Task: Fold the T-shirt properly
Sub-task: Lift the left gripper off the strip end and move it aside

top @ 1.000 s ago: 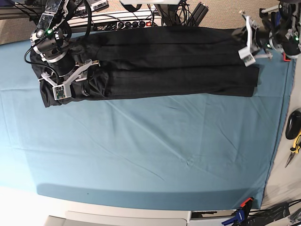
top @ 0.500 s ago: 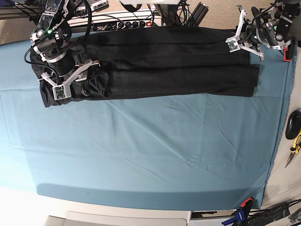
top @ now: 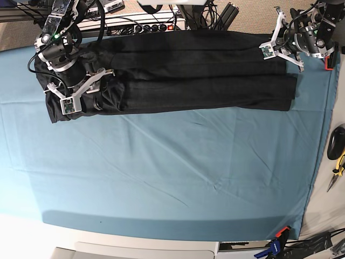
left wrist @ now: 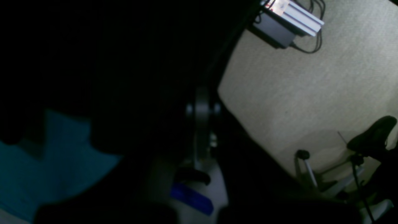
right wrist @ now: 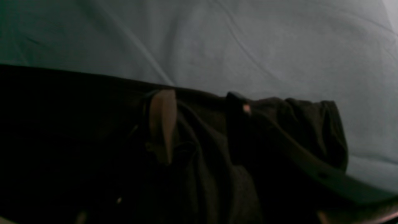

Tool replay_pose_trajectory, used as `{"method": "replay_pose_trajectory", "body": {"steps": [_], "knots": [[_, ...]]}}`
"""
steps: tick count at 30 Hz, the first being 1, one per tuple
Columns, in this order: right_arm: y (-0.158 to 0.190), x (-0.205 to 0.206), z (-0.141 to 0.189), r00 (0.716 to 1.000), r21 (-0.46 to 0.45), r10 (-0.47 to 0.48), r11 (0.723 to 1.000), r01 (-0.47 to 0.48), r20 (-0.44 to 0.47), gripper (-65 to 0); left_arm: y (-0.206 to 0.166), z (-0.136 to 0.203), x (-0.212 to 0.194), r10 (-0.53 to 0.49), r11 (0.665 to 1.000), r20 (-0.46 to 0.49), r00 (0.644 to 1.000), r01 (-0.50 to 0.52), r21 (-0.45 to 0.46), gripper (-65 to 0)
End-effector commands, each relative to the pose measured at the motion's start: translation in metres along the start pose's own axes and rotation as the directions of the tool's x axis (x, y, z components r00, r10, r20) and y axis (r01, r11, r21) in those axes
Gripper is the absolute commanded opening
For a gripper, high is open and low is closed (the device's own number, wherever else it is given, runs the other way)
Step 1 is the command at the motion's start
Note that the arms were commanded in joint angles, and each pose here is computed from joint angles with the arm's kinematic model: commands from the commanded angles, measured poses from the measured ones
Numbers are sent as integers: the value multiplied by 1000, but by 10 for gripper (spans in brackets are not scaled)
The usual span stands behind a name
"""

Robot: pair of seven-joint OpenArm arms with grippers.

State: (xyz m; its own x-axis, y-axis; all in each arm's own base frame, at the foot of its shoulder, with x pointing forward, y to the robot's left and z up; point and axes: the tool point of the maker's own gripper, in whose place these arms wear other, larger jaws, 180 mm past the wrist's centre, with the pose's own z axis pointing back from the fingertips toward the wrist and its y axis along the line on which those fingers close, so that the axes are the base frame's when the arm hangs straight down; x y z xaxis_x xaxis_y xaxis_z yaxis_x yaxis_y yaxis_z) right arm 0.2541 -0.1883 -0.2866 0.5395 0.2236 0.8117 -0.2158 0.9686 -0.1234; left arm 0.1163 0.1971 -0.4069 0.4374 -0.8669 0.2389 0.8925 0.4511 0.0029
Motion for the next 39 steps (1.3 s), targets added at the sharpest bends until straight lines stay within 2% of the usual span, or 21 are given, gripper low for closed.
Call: {"method": "replay_pose_trajectory", "body": {"steps": [1, 5, 9, 13, 17, 20, 24, 34, 37, 39], "knots": [[-2, 13, 3, 999, -6, 10, 1000, -9, 50, -384, 10, 7, 6, -10, 999, 21, 1000, 9, 33, -650], [-2, 13, 3, 999, -6, 10, 1000, -9, 50, -384, 18, 8, 9, 8, 998, 29, 1000, -10, 61, -650], [-2, 13, 3, 999, -6, 10, 1000, -9, 49, -384, 42, 13, 16, 97, 983, 57, 994, -105, 151, -650], [-2, 13, 3, 999, -6, 10, 1000, -10, 50, -384, 54, 16, 21, 115, 974, 75, 990, -128, 188, -650], [-2, 13, 3, 999, -6, 10, 1000, -9, 49, -384, 53, 16, 19, 123, 974, 64, 990, -132, 182, -650], [-2, 12, 3, 999, -6, 10, 1000, -9, 47, -384, 41, 15, 18, 156, 982, 45, 987, -160, 104, -650], [-2, 12, 3, 999, -6, 10, 1000, -9, 47, -384, 29, 15, 30, 154, 987, 95, 983, -157, 19, -650], [-2, 12, 3, 999, -6, 10, 1000, -9, 46, -384, 33, 17, 38, 147, 988, 137, 980, -152, 33, -650], [-2, 12, 3, 999, -6, 10, 1000, -10, 46, -384, 39, 16, 43, 131, 987, 167, 977, -144, 74, -650], [-2, 12, 3, 999, -6, 10, 1000, -10, 47, -384, 52, 17, 48, 147, 974, 202, 968, -177, 139, -650]]}}
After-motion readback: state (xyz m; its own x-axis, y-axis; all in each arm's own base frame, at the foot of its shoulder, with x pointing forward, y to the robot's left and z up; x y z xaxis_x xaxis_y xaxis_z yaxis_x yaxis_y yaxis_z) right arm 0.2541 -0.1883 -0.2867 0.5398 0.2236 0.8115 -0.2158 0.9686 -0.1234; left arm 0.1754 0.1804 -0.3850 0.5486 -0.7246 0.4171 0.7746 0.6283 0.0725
